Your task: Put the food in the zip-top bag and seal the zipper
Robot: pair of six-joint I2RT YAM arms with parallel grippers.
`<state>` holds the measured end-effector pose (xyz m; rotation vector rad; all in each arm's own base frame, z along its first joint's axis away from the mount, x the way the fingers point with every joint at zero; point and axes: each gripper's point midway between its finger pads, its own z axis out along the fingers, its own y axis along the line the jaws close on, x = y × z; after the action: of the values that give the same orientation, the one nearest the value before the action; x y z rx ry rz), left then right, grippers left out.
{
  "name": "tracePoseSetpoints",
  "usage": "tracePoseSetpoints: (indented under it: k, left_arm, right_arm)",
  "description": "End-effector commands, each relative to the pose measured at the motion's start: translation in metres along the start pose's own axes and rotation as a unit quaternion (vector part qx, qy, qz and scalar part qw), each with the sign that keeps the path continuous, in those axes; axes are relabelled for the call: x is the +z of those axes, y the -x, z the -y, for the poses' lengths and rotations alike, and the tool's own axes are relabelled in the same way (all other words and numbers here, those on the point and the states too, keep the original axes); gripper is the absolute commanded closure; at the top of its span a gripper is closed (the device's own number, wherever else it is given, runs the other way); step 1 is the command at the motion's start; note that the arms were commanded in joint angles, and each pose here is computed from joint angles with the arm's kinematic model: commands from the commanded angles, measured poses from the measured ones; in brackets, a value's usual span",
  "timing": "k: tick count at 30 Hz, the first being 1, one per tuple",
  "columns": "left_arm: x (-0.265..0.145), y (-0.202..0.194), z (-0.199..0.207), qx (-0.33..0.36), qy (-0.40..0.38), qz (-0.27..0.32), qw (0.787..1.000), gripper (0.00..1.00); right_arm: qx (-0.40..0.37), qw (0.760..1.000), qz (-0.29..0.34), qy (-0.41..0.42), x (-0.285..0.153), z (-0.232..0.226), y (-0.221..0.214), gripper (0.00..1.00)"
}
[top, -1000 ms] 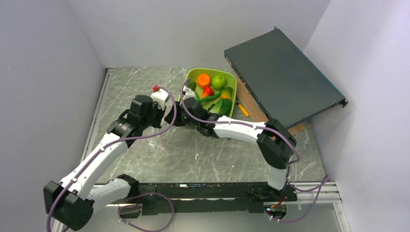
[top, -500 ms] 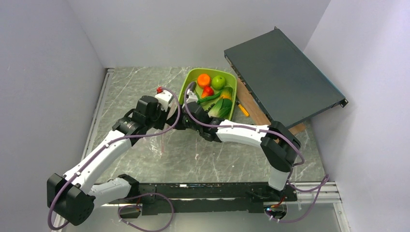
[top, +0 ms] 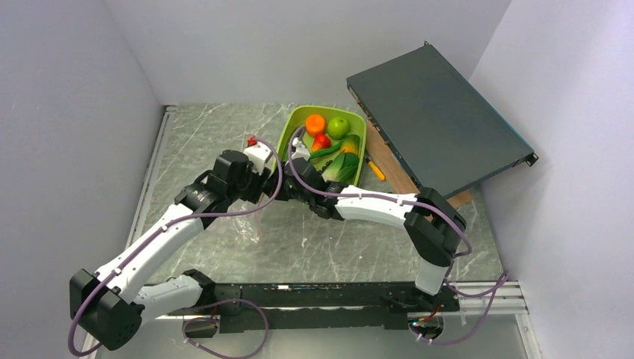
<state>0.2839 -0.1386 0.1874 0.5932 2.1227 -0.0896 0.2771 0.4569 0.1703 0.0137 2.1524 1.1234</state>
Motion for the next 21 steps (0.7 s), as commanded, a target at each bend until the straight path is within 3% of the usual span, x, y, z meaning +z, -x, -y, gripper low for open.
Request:
tracePoseSetpoints:
  k: [1, 4, 11, 17, 19, 21]
  left_arm:
    - [-0.002, 0.010, 0.005, 0.007, -0.009, 0.008, 1.000, 0.43]
    - [-0.003, 0.010, 0.008, 0.009, -0.018, 0.012, 1.000, 0.45]
    - [0.002, 0.005, 0.008, 0.013, -0.014, -0.007, 1.000, 0.65]
    - [0.003, 0.004, 0.009, 0.015, -0.015, -0.009, 1.000, 0.55]
    - [0.003, 0.004, 0.006, 0.013, -0.004, -0.011, 1.000, 0.56]
    - [0.001, 0.006, -0.001, 0.010, 0.015, -0.008, 1.000, 0.65]
  right_arm:
    - [0.049, 0.995, 0.059, 0.063, -0.023, -0.049, 0.036, 1.00]
    - [0.056, 0.995, 0.069, 0.053, -0.023, -0.045, 0.040, 1.00]
    - [0.068, 0.993, 0.087, 0.051, -0.026, -0.050, 0.052, 1.00]
    - [0.090, 0.990, 0.084, 0.064, -0.020, -0.057, 0.052, 1.00]
    - [0.092, 0.991, 0.076, 0.067, -0.015, -0.058, 0.048, 1.00]
    - [0.088, 0.992, 0.071, 0.060, -0.012, -0.056, 0.045, 1.00]
